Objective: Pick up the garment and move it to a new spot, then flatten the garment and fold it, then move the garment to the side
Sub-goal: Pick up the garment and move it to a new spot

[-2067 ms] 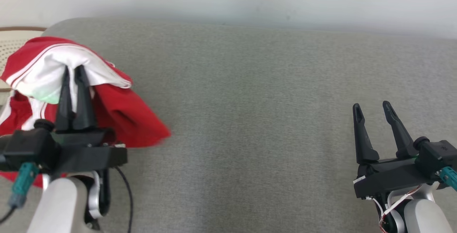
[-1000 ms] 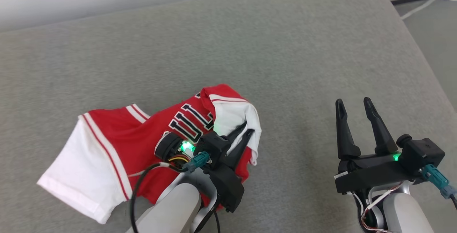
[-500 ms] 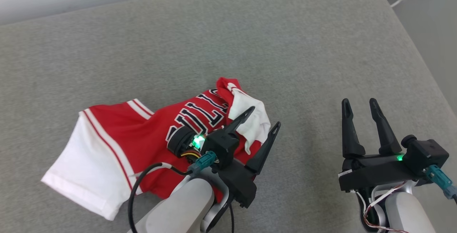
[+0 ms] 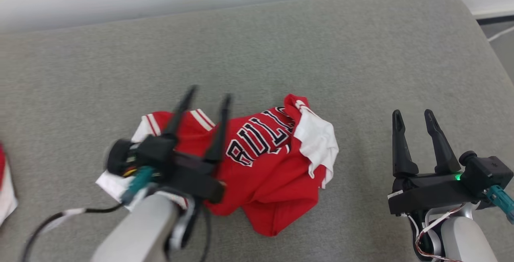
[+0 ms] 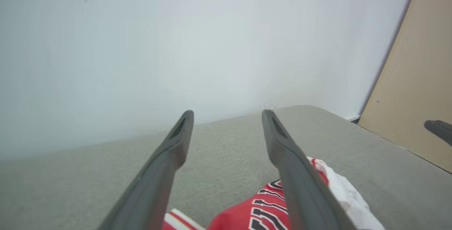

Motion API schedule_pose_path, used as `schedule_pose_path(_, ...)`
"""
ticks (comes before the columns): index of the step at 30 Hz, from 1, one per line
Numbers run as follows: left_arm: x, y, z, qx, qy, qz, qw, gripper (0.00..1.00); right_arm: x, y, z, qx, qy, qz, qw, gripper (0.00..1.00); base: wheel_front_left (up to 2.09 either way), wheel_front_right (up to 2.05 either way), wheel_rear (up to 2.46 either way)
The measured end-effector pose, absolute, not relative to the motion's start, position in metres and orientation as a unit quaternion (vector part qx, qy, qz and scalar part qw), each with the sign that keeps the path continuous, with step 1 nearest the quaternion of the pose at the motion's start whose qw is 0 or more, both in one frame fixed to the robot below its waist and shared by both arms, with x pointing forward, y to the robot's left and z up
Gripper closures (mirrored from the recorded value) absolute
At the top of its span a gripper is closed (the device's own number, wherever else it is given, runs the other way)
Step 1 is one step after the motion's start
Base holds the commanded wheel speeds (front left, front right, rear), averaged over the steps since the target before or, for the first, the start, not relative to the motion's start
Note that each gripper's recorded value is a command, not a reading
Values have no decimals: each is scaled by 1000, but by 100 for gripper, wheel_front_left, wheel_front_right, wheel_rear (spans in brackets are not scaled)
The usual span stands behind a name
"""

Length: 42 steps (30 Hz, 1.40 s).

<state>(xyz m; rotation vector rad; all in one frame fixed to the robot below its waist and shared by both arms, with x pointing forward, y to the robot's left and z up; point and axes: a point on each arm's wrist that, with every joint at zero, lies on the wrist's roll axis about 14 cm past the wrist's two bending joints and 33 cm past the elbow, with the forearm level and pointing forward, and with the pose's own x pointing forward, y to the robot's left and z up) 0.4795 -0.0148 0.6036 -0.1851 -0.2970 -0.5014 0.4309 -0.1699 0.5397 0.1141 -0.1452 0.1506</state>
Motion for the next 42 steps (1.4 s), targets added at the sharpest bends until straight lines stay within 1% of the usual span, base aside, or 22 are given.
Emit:
schedule_pose_path(5,487,58,607,-76,-158,-142,974,0,431,-158,543,56,-74,94,991,0,0,0,0)
schedule_pose_path(11,476,132,604,-48,-161,-42,985,0,429,-144,548,56,-77,114,989,0,0,0,0)
schedule_pose_path(17,451,175,597,-36,-148,14,988,0,418,-140,551,54,-77,120,988,0,0,0,0)
schedule_pose_path(24,418,188,587,-22,-129,27,991,0,400,-135,552,46,-70,128,988,0,0,0,0)
schedule_pose_path(32,393,192,585,-19,-115,32,993,0,380,-131,555,43,-69,131,988,0,0,0,0)
schedule_pose_path(37,386,190,587,-21,-113,26,993,0,372,-130,558,43,-70,131,988,0,0,0,0)
schedule_pose_path(42,386,191,586,-20,-109,26,993,0,373,-129,559,44,-70,134,988,0,0,0,0)
